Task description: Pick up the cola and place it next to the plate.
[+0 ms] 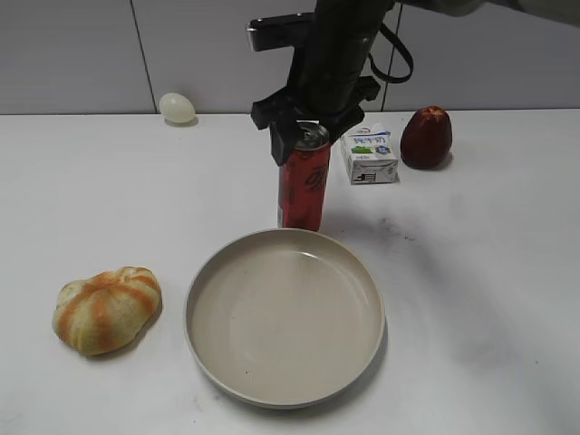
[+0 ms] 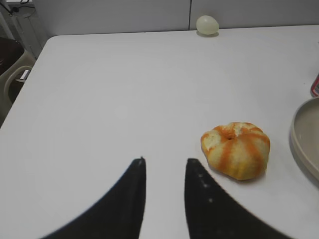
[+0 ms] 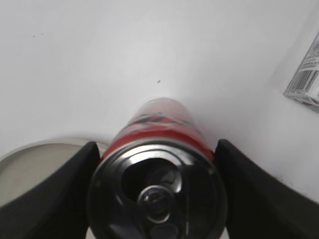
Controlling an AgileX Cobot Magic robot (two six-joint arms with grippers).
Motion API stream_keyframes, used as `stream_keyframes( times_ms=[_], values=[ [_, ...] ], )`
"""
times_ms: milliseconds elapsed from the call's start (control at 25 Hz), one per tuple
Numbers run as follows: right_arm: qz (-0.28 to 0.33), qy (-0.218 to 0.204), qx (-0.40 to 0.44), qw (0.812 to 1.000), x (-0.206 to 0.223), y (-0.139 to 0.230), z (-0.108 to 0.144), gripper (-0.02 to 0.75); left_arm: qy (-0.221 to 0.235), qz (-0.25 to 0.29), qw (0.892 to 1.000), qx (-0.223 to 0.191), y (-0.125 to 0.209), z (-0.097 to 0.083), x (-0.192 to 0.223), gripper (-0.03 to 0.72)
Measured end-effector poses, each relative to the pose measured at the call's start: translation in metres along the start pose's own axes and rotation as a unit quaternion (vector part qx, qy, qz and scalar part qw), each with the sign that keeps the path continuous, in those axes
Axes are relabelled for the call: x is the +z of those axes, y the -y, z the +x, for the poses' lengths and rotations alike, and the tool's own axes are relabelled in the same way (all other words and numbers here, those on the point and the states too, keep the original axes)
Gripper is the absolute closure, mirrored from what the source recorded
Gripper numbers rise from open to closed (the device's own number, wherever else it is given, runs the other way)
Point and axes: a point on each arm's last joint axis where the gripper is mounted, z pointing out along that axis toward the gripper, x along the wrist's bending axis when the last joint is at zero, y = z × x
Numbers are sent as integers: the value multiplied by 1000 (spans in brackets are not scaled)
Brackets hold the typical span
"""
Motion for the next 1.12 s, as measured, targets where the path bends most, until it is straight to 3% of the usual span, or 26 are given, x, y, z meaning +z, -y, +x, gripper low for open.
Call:
stream_keyframes(
  times_ms=[200,560,720,840,1120],
  values=[
    [12,0,-2,1000,1,1,0,92,0,0,1000,0,0,0,0,470],
    [-51,-2,9,999,-46,-25,-12,92,0,0,1000,0,0,0,0,470],
    [-57,7,48,997,-61,-25,-50,94,0,0,1000,0,0,0,0,470],
    [-65,24,92,993,-82,-15,-93,104,0,0,1000,0,0,0,0,470],
    [-51,87,204,974,-135,50,-189,133,0,0,1000,0,0,0,0,470]
  ],
)
